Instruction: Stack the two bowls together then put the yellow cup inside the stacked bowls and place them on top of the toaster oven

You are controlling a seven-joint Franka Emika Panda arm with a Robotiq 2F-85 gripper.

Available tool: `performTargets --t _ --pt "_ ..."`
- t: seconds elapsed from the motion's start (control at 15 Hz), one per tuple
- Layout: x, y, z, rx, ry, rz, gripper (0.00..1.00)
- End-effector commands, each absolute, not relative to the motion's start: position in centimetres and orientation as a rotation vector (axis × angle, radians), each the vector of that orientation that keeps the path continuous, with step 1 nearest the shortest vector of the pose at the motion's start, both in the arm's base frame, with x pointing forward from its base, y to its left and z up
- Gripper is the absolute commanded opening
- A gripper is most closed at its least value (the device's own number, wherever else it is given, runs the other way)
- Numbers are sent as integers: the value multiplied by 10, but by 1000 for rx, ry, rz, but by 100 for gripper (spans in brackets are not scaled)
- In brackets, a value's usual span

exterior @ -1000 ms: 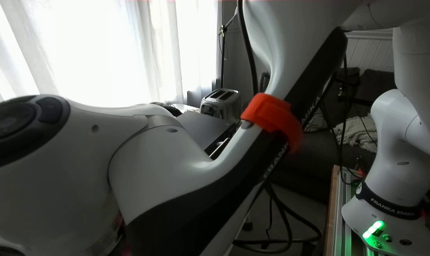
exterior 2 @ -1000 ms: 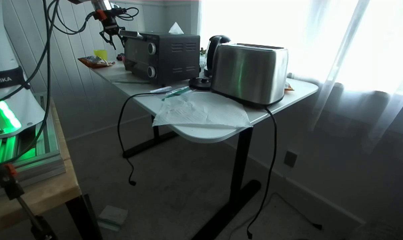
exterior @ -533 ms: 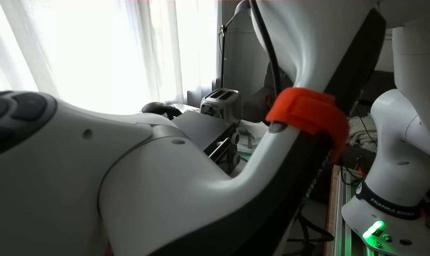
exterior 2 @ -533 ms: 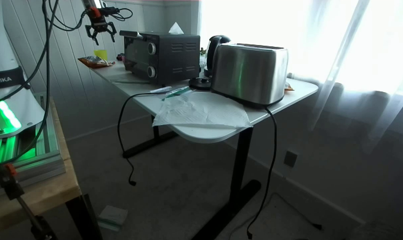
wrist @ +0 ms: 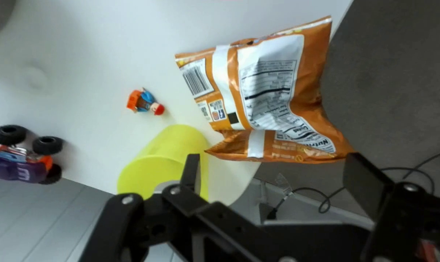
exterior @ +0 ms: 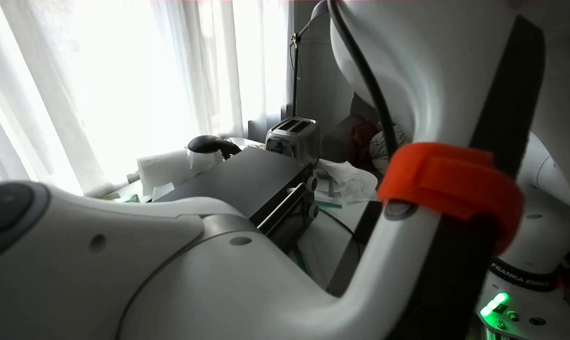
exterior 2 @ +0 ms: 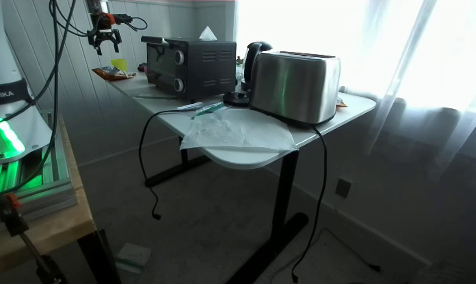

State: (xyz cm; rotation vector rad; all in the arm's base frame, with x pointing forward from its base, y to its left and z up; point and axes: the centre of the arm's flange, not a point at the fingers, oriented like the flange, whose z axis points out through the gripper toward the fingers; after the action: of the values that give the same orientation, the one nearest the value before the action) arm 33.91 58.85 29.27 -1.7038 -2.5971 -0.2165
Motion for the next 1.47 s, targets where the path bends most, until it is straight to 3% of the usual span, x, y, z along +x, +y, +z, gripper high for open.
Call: performTargets --t 0.0,0.87,1.4 --pt "346 605 285 -1547 -2597 -191 100" --pt "361 626 261 -1318 -2613 -290 98" --pt "376 629 246 -1354 -2624 -345 36"
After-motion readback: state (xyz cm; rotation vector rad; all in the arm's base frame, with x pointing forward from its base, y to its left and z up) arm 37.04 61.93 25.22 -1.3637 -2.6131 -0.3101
